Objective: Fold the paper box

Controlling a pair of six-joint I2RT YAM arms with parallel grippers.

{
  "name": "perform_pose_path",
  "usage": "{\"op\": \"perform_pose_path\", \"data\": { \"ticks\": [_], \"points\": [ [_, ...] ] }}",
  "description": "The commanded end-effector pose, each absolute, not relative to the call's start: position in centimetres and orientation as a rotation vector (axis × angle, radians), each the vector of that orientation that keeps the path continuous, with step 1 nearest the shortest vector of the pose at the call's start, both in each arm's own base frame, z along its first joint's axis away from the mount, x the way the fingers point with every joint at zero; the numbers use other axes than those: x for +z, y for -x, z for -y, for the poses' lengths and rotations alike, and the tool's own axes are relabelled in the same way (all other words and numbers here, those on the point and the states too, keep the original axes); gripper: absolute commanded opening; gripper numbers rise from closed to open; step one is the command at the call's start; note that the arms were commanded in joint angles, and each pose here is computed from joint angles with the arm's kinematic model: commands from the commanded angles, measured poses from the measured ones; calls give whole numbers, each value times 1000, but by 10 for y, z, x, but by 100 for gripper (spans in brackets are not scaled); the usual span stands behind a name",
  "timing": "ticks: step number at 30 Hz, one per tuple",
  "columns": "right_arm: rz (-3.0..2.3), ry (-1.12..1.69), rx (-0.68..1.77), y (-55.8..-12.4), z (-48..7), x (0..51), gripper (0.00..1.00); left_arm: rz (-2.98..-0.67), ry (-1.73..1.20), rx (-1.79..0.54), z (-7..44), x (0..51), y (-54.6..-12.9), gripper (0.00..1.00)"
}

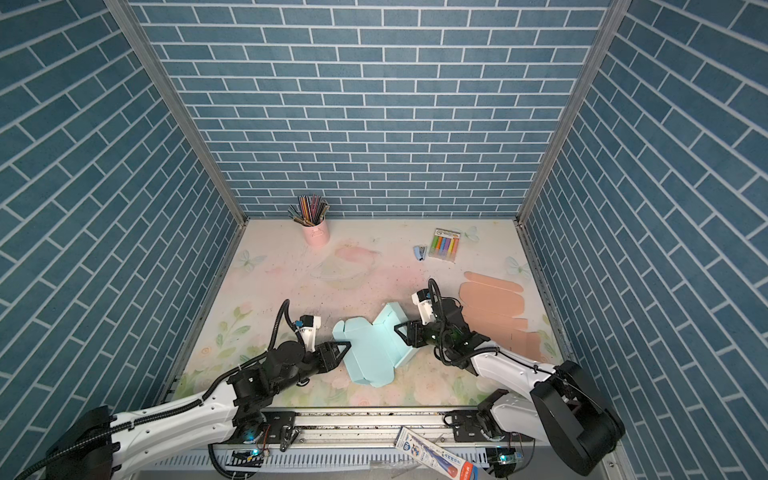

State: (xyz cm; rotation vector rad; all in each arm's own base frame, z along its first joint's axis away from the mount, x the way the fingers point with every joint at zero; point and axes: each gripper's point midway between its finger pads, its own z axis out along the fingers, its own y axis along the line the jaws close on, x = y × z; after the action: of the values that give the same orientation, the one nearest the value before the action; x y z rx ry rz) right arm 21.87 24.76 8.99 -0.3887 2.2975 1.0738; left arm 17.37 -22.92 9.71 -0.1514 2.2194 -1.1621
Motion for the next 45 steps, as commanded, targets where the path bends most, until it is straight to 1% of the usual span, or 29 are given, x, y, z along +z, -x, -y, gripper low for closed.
{"op": "perform_pose_path", "data": {
  "ticks": [1,7,10,14,18,21,24,30,33,36,41,45],
  "points": [
    [-2267,405,1102,-216,-249,95,55,-2184,194,-1169,229,101,-179,39],
    [-2230,439,1111,-211,-250,100,57,-2187,227,-1155,226,97,-181,30],
    [-2211,457,1106,-209,-250,103,57,-2189,237,-1152,225,96,-181,27],
    [-2184,480,1108,-205,-251,108,58,-2188,255,-1143,223,95,-182,20],
    [-2173,479,1101,-201,-246,110,60,-2176,251,-1155,225,102,-183,15],
    [-2097,497,1138,-193,-244,124,62,-2170,256,-1140,224,108,-185,10],
    [-1987,501,1160,-184,-238,139,66,-2153,251,-1108,220,121,-190,7],
    [-1803,511,1175,-168,-223,163,77,-2184,150,-1010,212,146,-200,6],
    [-1749,520,1163,-164,-219,172,79,-2200,63,-963,208,160,-206,5],
    [-1690,546,1148,-161,-216,185,79,-2221,-105,-888,208,180,-210,5],
    [-1538,588,1086,-165,-216,219,84,-2232,-466,-821,232,217,-209,5],
    [-1432,674,1016,-172,-225,247,84,-2275,-696,-763,243,224,-205,5]
  ]
}}
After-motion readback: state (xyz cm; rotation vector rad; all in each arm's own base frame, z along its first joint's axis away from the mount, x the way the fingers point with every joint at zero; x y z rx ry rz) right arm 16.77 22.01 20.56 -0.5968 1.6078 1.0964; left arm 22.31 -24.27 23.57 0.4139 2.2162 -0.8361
